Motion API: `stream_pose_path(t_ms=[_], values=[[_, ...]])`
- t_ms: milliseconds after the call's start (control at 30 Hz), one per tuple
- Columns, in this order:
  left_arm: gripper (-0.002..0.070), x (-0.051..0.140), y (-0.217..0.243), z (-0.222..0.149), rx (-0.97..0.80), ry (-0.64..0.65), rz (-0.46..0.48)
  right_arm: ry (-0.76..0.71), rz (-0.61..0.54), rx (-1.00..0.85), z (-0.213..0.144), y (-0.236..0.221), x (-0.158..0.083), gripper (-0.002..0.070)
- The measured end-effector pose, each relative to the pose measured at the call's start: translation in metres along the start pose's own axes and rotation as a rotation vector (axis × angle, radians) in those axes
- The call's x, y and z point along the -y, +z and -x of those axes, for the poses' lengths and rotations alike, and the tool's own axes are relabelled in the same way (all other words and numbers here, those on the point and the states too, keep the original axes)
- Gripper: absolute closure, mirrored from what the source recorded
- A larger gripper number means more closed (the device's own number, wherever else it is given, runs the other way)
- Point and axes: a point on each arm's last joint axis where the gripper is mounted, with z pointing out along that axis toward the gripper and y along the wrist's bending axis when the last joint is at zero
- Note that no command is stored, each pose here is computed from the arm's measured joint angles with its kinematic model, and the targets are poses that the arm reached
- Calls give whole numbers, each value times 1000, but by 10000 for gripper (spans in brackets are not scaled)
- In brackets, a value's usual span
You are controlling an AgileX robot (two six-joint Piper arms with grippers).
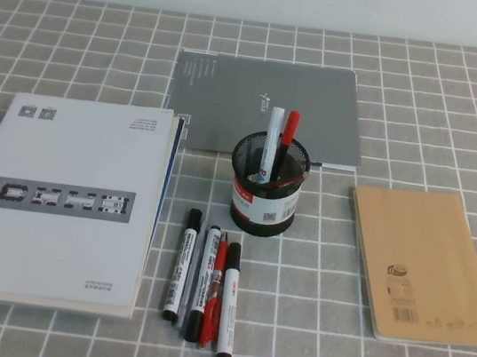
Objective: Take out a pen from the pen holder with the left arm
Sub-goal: 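Take a marker out of the pen holder and lay it on the table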
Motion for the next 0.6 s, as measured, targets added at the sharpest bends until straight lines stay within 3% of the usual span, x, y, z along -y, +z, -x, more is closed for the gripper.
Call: stream_pose_path(t_ms=[433, 533, 600], values=[[679, 0, 0, 1, 9, -29, -3, 0, 0, 0, 0, 0, 0, 689], [679, 1, 0, 6, 69, -158, -19, 0, 0, 0, 0, 0, 0, 689], [679, 2, -1, 14, 145, -338, -44, 0, 0, 0, 0, 0, 0, 689]])
